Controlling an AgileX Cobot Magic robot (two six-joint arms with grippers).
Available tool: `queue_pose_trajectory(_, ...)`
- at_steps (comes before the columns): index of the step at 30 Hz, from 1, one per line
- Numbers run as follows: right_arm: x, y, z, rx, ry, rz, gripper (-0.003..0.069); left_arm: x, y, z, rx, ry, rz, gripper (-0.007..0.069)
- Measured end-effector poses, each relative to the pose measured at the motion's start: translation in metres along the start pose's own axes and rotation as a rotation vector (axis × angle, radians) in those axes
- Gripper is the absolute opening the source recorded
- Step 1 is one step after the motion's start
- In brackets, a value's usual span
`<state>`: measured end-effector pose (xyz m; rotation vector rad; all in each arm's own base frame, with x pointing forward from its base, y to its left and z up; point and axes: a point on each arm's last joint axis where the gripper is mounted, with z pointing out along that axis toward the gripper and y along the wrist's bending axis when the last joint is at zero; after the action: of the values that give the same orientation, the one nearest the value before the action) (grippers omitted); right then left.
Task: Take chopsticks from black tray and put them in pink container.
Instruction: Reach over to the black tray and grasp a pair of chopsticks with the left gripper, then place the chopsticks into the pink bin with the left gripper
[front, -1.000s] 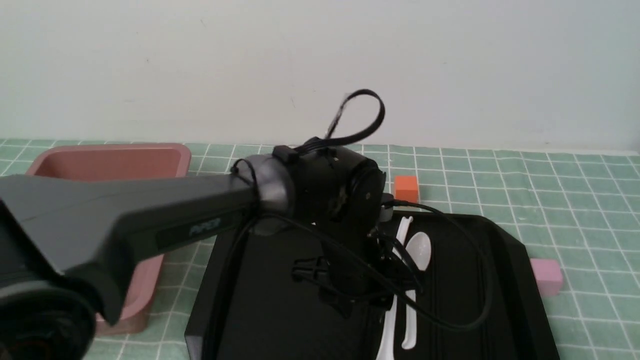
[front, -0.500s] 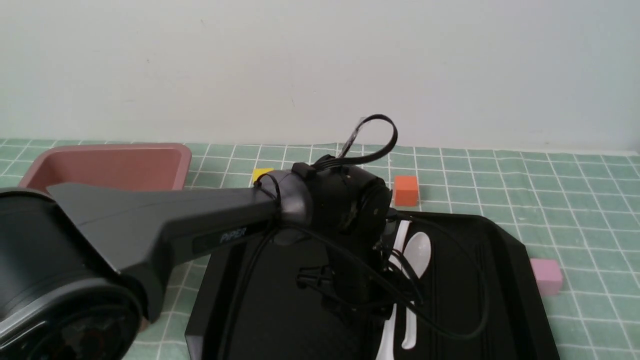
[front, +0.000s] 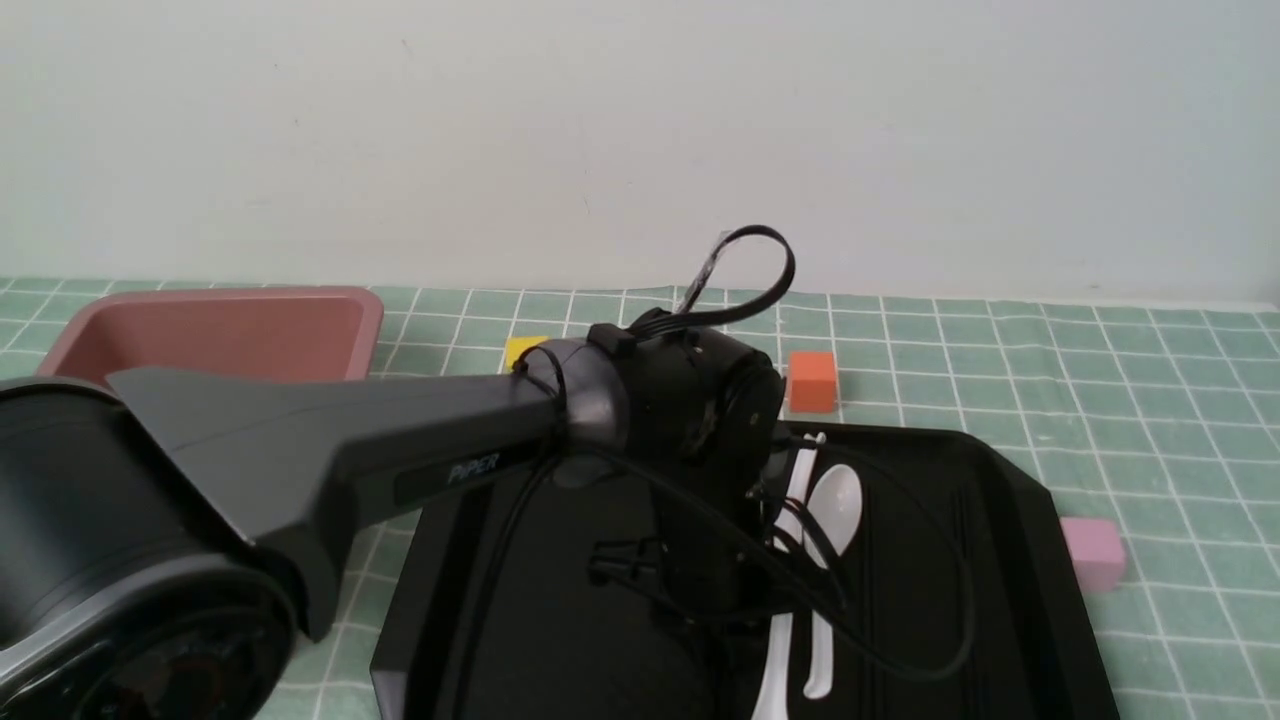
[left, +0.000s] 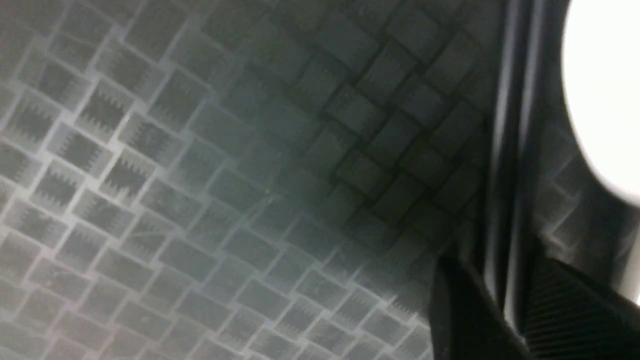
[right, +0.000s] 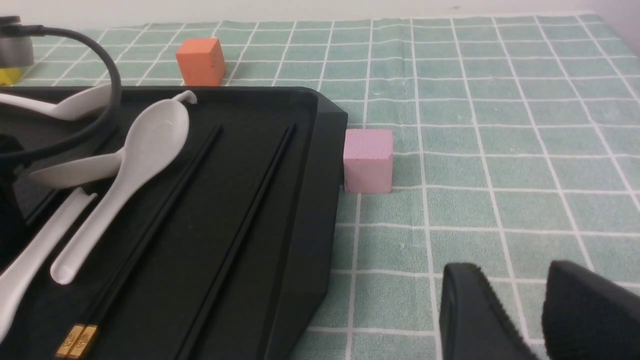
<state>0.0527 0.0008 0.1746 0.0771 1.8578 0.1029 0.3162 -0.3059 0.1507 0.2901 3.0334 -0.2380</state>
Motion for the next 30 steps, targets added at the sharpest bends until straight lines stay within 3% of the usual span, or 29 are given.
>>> queue_pose_trajectory(3,0.0,0.0,0.0,0.0,0.0,0.0,0.024,0.0,0.002,0.0,-0.027,0.001,-0.019,0.0105)
queue_pose_trajectory(11,0.0,0.0,0.0,0.0,0.0,0.0,0.024,0.001,0.011,-0.002,-0.136,0.013,-0.003,0.0105)
queue_pose_trajectory(18,0.0,0.0,0.0,0.0,0.0,0.0,0.024,0.004,0.015,-0.014,-0.159,0.004,0.009,0.0105)
queue_pose_trajectory(25,0.0,0.0,0.0,0.0,0.0,0.0,0.024,0.006,0.027,-0.098,-0.107,-0.149,-0.049,0.0105)
queue_pose_trajectory(27,0.0,0.0,0.0,0.0,0.0,0.0,0.024,0.003,0.04,-0.121,-0.087,-0.188,-0.089,0.0105)
queue_pose_trajectory(30,0.0,0.0,0.0,0.0,0.0,0.0,0.024,-0.004,0.085,-0.162,-0.088,-0.239,-0.198,0.0105)
